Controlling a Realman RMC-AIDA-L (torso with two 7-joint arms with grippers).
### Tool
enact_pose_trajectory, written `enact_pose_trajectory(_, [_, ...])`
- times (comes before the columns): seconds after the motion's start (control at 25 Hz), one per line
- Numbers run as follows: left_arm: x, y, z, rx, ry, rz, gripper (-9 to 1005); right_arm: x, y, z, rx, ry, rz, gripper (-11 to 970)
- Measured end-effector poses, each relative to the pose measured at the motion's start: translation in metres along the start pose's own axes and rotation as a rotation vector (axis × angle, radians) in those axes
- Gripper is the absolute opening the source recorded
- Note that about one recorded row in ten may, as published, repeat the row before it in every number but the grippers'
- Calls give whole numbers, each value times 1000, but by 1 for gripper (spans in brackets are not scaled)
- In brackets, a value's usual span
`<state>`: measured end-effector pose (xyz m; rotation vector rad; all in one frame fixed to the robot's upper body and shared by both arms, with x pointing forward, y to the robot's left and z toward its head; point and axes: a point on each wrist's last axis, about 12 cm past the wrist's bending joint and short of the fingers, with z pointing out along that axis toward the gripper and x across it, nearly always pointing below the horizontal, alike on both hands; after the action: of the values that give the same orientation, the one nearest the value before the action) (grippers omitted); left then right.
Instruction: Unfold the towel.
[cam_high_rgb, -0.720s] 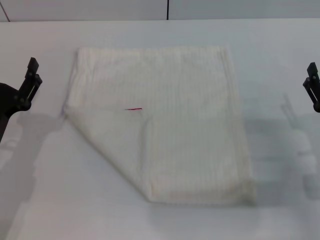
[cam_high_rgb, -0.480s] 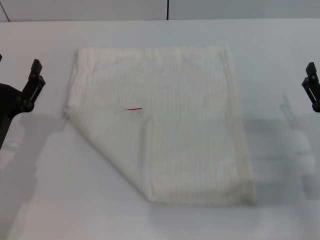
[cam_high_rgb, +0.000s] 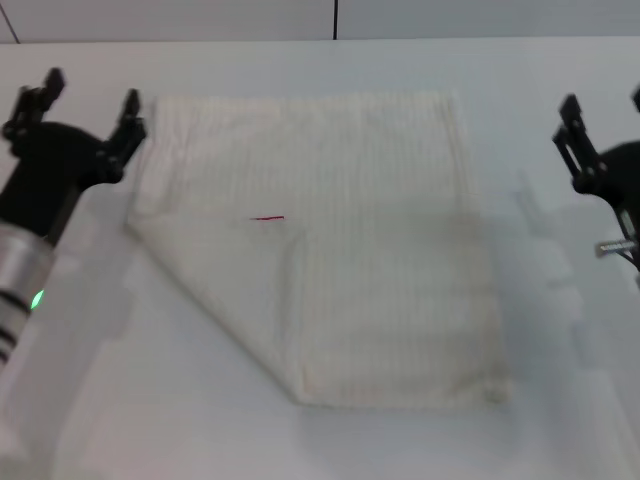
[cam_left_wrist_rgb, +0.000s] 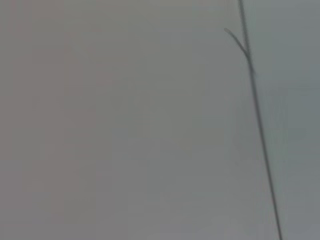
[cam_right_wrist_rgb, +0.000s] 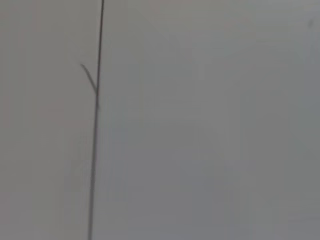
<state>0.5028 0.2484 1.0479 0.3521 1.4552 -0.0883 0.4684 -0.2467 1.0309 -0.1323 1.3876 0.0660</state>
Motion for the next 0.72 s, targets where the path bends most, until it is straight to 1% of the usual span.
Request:
enact_pose_trajectory(0.04, [-6,-5,8,18,33,37,800,-4,3,5,-13,3,6,766])
enact_pose_trajectory(0.12, [-21,-13,20,58,72,73,799,-13,8,17,-43,21,12,760])
enact_pose_trajectory(0.16, [-32,-16,28,84,94,87,799,-20,10,24,-57,38,18,757])
enact_pose_trajectory(0.2, [-43,-18,34,114,134,100,799,-25,13,32,-70,59,22,754])
enact_pose_trajectory(0.24, [-49,-19,37,124,136,102,798,-30,15,40,-91,93,14,751])
enact_pose_trajectory(0.36, [-72,-25,47,179,209,111,797,-48,15,70,-131,215,3,501])
enact_pose_trajectory(0.44, [-84,-27,51,206,271,119,797,-58,13,88,-148,307,14,405])
enact_pose_trajectory(0.52, [-93,-30,56,230,341,137,796,-67,9,109,-173,430,31,308])
enact_pose_trajectory(0.56, [-97,-33,59,246,388,154,796,-75,4,128,-201,536,40,260])
enact_pose_trajectory(0.6, [-101,-36,61,264,425,166,796,-75,4,128,-201,536,40,240])
enact_pose_trajectory(0.64, [-102,-38,63,277,456,178,795,-79,2,138,-224,593,45,220])
enact_pose_trajectory(0.68, [-104,-43,67,311,515,197,795,-83,1,148,-248,643,48,200])
enact_pose_trajectory(0.72, [-104,-45,68,326,537,201,795,-87,0,159,-269,695,56,180])
